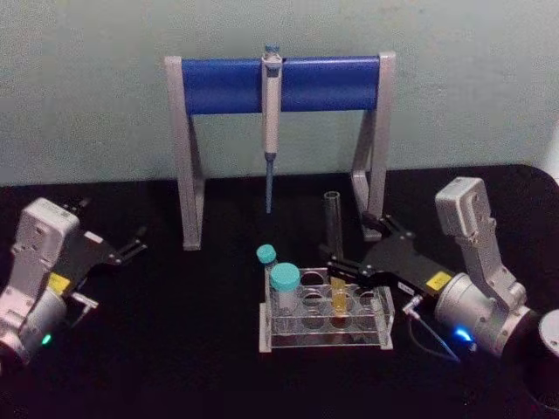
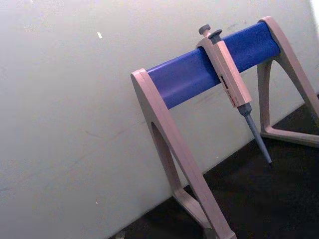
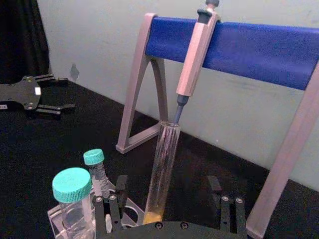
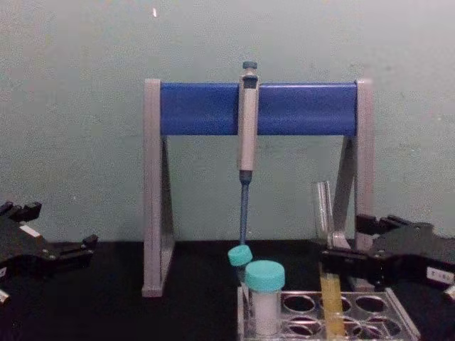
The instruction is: Pick up the test tube from the test tube rack, shake it, then place it back into the test tube rack.
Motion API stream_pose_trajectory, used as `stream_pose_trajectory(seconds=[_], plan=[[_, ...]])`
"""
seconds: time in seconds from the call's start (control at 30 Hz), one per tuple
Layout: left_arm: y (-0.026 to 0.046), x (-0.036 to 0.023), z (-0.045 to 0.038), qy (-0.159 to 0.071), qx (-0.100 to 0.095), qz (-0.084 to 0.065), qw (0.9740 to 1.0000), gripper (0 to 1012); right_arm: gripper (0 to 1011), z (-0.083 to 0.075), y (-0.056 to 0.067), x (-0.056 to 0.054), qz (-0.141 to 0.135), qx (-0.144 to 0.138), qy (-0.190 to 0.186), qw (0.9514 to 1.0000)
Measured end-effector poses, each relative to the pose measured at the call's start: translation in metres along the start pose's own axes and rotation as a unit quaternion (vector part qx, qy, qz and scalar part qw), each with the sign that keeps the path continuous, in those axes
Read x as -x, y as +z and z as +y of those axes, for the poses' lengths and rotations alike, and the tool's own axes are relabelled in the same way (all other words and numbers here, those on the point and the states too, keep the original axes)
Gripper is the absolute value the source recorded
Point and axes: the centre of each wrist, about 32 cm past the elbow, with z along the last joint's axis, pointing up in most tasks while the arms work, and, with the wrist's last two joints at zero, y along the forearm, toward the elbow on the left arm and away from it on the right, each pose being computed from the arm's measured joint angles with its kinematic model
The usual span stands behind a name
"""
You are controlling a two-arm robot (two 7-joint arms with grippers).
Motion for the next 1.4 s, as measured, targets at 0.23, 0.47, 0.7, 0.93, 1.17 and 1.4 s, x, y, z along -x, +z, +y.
stream_pose_trajectory(seconds=[0.23,0.47,0.7,0.93,1.17,1.4], plan=[[0.0,0.0,0.0,0.0,0.0,0.0,1.0,1010,1000,0.01,0.006,-0.004,0.012,0.018,0.01,0.9997],[0.0,0.0,0.0,0.0,0.0,0.0,1.0,1009,1000,0.018,0.01,-0.006,0.018,0.03,0.02,0.9992],[0.0,0.0,0.0,0.0,0.0,0.0,1.0,1010,1000,0.025,0.012,-0.006,0.026,0.034,0.024,0.9988],[0.0,0.0,0.0,0.0,0.0,0.0,1.0,1010,1000,0.027,0.012,-0.005,0.033,0.035,0.027,0.9985],[0.0,0.0,0.0,0.0,0.0,0.0,1.0,1010,1000,0.028,0.012,-0.005,0.035,0.035,0.026,0.9984],[0.0,0.0,0.0,0.0,0.0,0.0,1.0,1010,1000,0.028,0.012,-0.005,0.034,0.035,0.025,0.9985]])
